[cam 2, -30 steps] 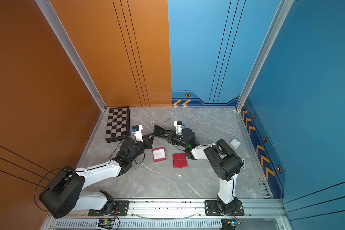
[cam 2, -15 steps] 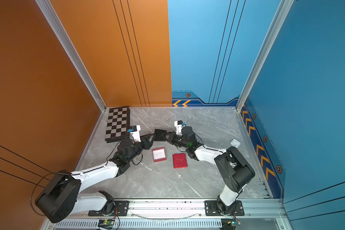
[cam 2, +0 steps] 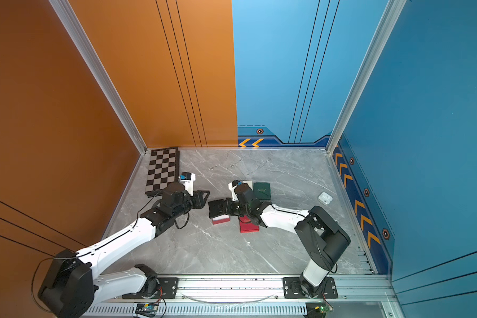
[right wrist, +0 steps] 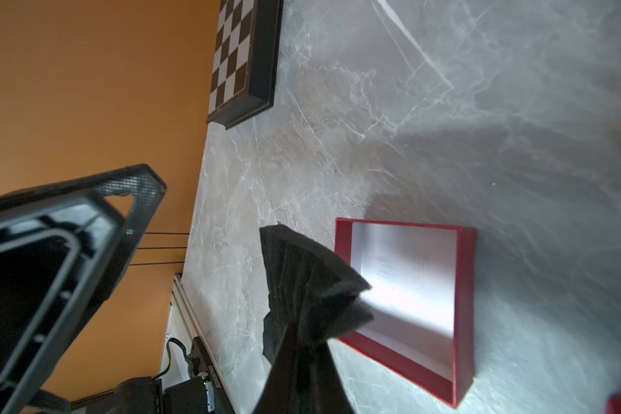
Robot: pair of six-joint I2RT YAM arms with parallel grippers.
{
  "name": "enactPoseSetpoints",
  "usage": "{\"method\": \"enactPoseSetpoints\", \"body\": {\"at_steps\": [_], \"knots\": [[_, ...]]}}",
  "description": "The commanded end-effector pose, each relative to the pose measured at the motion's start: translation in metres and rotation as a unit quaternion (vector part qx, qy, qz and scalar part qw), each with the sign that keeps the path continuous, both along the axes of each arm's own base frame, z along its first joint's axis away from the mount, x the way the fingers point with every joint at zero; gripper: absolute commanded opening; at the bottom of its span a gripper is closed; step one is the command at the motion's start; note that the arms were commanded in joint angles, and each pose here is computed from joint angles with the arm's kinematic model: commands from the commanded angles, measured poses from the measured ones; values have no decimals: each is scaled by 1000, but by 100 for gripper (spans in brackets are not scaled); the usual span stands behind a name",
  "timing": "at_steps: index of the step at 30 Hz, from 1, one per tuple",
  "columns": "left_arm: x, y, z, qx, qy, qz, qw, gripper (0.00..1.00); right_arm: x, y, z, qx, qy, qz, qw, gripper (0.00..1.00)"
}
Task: Take the necklace out of the lift-off lid jewelry box
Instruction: Place the inner lining in the jewelry box.
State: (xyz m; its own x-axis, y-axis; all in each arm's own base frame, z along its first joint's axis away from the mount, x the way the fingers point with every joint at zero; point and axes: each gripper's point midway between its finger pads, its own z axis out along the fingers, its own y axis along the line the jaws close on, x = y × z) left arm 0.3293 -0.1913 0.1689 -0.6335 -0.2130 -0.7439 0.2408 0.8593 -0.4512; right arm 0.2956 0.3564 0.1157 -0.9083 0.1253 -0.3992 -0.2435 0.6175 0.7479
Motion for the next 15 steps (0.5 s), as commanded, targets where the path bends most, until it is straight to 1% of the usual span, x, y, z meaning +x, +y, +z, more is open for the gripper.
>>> {"method": "enactPoseSetpoints", "body": {"at_steps": [1, 6, 15], "knots": [[-17, -5, -33, 42, 66, -35, 996, 36, 7, -2, -12, -41, -7, 3, 999, 9], [-22, -15, -50, 55, 97, -52, 992, 33, 8, -1, -21, -56, -7, 12, 998, 9], [-29, -26, -61, 69, 110, -74, 989, 33, 11, 0, -32, -75, -6, 23, 997, 9]]}}
